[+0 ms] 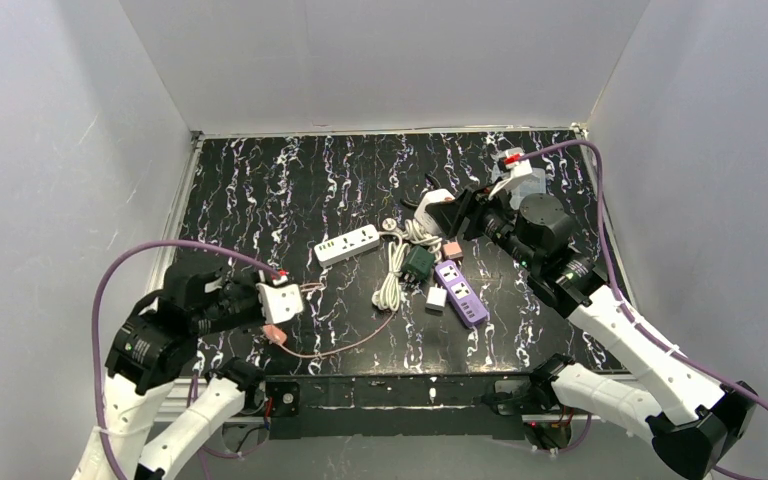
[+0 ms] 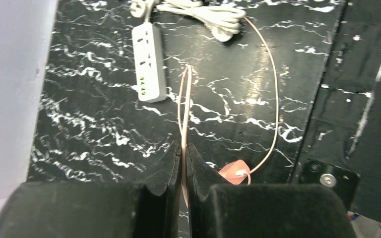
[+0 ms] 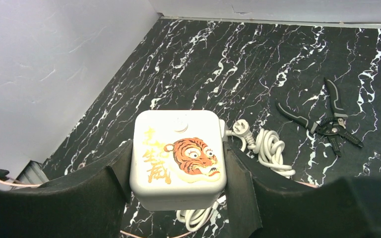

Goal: Insert the plug
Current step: Move the plug to the center of the board, then insert the plug into the socket.

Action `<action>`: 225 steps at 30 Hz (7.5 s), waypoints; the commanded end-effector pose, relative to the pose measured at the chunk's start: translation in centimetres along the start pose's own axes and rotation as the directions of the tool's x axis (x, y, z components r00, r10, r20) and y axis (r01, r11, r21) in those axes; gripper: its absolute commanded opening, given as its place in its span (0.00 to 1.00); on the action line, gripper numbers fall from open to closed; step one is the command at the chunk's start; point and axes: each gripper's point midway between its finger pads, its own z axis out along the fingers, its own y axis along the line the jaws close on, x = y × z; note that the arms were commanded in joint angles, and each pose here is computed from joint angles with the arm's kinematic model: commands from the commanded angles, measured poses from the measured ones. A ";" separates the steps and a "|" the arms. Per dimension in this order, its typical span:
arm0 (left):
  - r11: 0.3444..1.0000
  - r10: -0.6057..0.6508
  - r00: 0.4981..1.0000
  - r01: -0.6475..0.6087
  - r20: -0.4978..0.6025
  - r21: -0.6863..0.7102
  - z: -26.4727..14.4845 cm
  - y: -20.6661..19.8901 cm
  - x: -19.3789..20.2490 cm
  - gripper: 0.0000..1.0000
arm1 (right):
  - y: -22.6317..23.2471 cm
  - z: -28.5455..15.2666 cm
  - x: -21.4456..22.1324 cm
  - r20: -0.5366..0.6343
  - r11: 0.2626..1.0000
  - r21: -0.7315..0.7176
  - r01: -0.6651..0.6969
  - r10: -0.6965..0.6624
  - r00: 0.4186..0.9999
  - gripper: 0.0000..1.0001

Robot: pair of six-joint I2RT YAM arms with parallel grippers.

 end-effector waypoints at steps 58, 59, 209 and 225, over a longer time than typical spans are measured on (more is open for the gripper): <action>0.890 -0.423 0.882 0.447 -0.208 0.085 23.5 8.1 13.3 0.82 | -1.2 12.4 4.7 -0.054 0.993 0.114 -0.024 0.030 0.998 0.01; 0.885 -0.432 0.880 0.456 -0.196 0.094 23.5 8.1 13.2 0.80 | -1.4 12.9 5.3 -0.062 0.991 0.132 -0.015 0.024 0.998 0.01; 0.851 -0.485 0.825 0.522 -0.290 0.062 22.3 10.0 16.3 0.48 | -4.4 17.5 26.9 -0.201 0.848 0.314 0.427 -0.381 0.903 0.01; 0.831 -0.531 0.808 0.556 -0.257 0.030 21.8 11.2 14.8 0.60 | -2.8 17.0 32.6 -0.361 0.866 0.209 0.454 -0.363 0.859 0.01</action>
